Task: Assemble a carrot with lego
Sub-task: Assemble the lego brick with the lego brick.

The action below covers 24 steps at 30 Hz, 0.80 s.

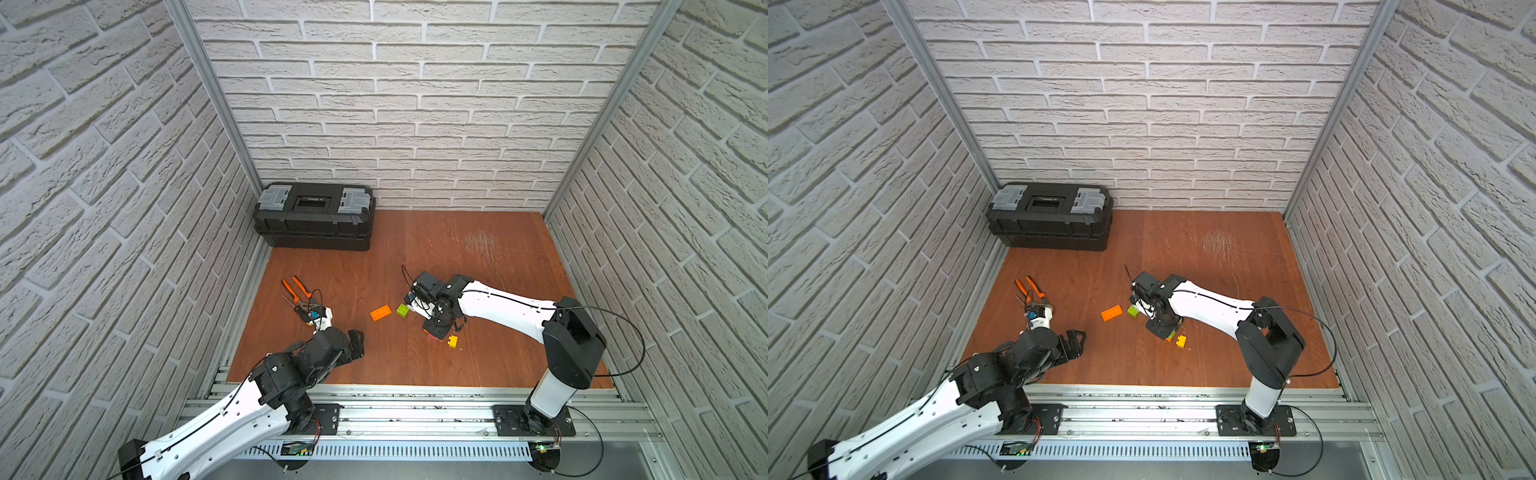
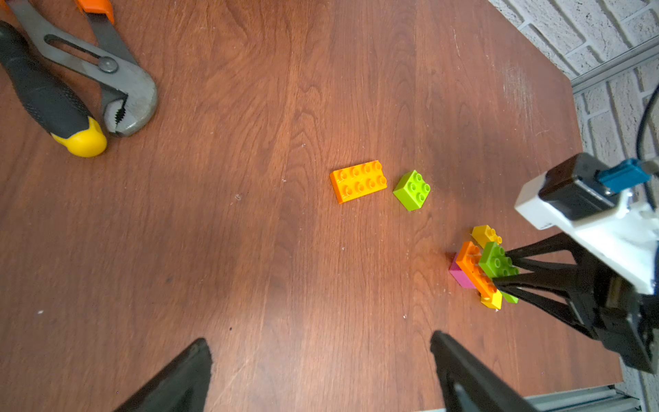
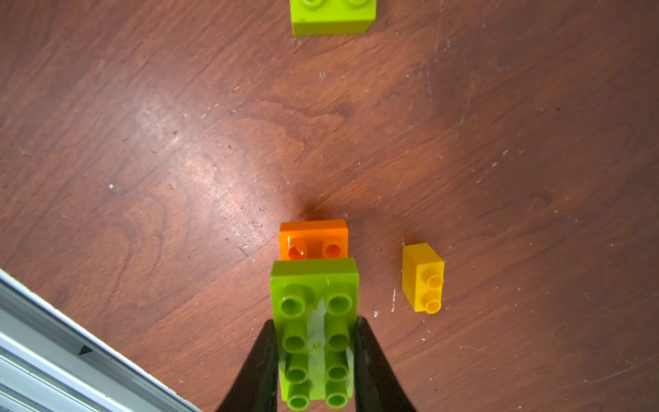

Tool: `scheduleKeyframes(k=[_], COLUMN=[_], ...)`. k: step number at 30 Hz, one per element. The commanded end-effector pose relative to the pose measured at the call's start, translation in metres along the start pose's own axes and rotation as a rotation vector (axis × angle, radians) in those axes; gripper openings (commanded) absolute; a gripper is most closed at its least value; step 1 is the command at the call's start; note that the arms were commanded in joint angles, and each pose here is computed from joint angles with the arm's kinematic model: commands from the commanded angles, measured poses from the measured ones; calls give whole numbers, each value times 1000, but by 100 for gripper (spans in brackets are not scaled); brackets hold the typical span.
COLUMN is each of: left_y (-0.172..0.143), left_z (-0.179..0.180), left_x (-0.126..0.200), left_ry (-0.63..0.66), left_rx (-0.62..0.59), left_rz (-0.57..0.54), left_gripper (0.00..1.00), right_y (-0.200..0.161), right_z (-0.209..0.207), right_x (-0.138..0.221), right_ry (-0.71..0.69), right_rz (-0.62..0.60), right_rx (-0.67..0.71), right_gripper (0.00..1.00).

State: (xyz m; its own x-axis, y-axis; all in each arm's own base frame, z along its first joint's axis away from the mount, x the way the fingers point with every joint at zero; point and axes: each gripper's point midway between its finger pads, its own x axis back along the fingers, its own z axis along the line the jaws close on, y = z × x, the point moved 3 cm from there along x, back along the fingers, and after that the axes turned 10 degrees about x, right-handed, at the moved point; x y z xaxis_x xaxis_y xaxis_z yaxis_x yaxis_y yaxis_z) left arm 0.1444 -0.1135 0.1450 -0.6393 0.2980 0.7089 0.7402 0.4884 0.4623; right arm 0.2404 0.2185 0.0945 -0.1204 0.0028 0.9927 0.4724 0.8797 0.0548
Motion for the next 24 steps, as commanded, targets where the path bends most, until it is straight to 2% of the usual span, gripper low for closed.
scheduleKeyframes(k=[1, 13, 24], left_y=[-1, -1, -2], left_z=[0, 1, 0], left_x=[-2, -2, -2], left_ry=[-12, -10, -7], left_rx=[7, 6, 4], left_rz=[-3, -3, 0], left_gripper=[98, 98, 98], right_y=[1, 4, 5], right_z=[4, 4, 4], right_x=[-3, -16, -22], right_ry=[11, 20, 19], right_rz=[7, 37, 40], right_rx=[17, 28, 21], right_gripper=[5, 6, 13])
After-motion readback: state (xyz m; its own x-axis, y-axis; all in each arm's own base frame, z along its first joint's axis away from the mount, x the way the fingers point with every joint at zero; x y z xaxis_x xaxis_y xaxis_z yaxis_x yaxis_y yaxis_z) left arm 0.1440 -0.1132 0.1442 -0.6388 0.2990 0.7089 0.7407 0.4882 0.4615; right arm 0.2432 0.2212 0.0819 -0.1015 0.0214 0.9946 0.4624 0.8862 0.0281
